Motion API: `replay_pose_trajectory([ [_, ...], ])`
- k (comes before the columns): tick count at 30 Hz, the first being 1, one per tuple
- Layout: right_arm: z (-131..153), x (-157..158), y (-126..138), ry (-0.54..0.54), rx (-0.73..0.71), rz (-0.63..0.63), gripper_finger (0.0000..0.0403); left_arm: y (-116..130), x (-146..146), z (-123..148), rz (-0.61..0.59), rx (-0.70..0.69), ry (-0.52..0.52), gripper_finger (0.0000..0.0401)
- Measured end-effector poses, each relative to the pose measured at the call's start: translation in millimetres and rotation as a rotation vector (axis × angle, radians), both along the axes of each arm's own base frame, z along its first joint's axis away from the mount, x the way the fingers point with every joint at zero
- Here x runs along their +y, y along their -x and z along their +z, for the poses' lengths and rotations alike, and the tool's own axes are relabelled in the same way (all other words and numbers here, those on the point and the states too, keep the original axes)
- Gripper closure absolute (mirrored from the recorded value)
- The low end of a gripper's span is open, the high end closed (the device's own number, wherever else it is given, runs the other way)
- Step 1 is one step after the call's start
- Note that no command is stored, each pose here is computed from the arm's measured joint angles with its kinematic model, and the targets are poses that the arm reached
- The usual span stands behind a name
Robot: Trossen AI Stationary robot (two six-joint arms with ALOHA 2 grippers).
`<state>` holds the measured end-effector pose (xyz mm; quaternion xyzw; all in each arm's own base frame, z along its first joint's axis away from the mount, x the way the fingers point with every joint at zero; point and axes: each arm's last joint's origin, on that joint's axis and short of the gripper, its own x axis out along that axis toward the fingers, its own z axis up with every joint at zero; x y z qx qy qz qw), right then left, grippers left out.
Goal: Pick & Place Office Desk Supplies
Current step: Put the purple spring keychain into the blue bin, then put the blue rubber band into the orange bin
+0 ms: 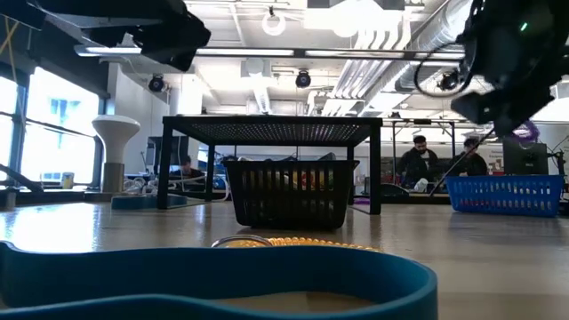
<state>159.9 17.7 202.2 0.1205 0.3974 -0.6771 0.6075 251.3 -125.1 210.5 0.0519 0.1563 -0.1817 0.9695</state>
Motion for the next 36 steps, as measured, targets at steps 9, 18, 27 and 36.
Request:
replay_pose_trajectory([
  [9, -23, -20, 1, -0.15, 0.072, 0.031, 0.034, -1, -2, 6, 0.0, -0.052, 0.037, 0.0226],
  [18, -17, -28, 1, -0.069, 0.187, 0.128, 0.0248, -1, -6, 12, 0.03, -0.055, 0.212, 0.0226],
  [27, 20, -7, -14, -0.051, 0.164, 0.257, 0.0279, -2, -6, 24, 0.022, -0.166, 0.283, 0.0226],
  [36, 36, 39, -30, -0.121, -0.041, 0.475, 0.0299, -5, -1, 31, 0.009, -0.291, 0.159, 0.0226],
])
